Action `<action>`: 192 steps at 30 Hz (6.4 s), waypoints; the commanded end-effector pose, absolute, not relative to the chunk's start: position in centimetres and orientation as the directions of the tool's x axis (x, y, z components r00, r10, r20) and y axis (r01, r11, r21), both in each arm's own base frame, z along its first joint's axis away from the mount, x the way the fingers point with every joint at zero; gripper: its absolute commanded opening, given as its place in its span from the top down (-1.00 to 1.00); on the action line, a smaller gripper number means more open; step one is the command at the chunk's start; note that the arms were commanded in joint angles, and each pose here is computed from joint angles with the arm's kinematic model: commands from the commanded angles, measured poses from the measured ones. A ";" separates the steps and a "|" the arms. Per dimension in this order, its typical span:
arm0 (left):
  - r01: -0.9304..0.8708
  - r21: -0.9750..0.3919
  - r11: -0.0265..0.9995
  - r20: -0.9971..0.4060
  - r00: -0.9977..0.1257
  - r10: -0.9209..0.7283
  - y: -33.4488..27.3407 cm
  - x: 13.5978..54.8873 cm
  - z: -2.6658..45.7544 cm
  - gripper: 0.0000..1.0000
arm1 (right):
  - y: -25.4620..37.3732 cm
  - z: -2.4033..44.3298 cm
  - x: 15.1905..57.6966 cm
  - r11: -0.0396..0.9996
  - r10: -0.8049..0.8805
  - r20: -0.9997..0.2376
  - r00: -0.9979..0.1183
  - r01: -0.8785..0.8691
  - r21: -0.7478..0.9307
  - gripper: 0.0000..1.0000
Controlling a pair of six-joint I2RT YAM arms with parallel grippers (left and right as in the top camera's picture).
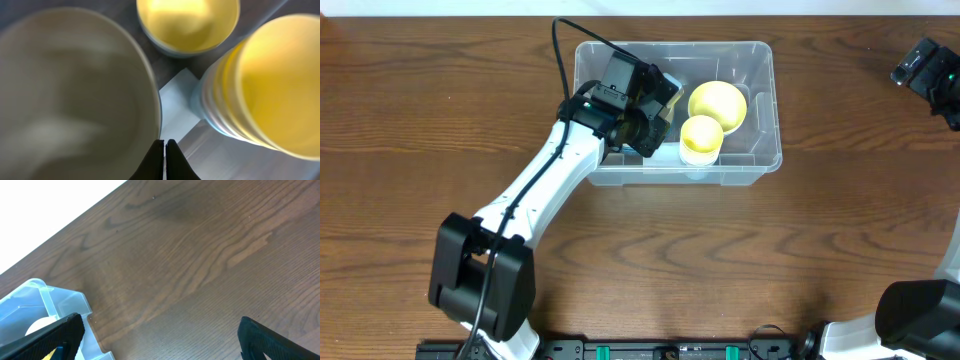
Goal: Pack container
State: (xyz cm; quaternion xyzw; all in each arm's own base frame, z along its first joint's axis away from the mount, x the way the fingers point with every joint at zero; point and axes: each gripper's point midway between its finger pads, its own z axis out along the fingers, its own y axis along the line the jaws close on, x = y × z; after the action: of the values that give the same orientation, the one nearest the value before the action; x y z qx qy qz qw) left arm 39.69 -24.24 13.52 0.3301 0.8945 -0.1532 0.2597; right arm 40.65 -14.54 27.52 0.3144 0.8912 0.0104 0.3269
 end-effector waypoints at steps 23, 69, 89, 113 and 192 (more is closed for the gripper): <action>0.636 -0.011 0.772 -0.790 -0.479 0.383 -20.6 35.0 29.6 0.00 | -14.8 27.8 40.7 0.792 0.578 -0.580 -0.574 0.565 0.231 -0.98; 0.088 -0.108 0.990 -0.988 0.101 -0.117 -2.0 22.3 26.2 -0.96 | -14.8 27.8 40.7 0.792 0.578 -0.580 -0.574 0.565 0.231 -0.98; 0.009 -0.095 0.995 -0.983 -0.157 -0.092 -0.9 24.4 13.6 -0.96 | -14.8 27.8 40.7 0.792 0.578 -0.580 -0.574 0.565 0.231 -0.99; 0.012 -0.095 0.995 -0.983 -0.158 -0.092 -1.0 24.4 13.6 -0.96 | -14.8 27.9 40.7 0.792 0.578 -0.580 -0.574 0.565 0.231 -0.98; 0.012 -0.095 0.995 -0.983 -0.158 -0.092 -1.0 24.4 13.6 -0.96 | 1.3 15.7 24.6 0.993 0.109 -0.991 -0.075 -0.029 0.111 -0.98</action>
State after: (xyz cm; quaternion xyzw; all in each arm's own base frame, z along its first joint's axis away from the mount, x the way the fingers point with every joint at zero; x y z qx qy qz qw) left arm 24.44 -1.23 15.32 -0.0187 0.7435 -0.0439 0.6670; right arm 24.61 1.41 15.79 0.0367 0.7310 0.0621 0.6786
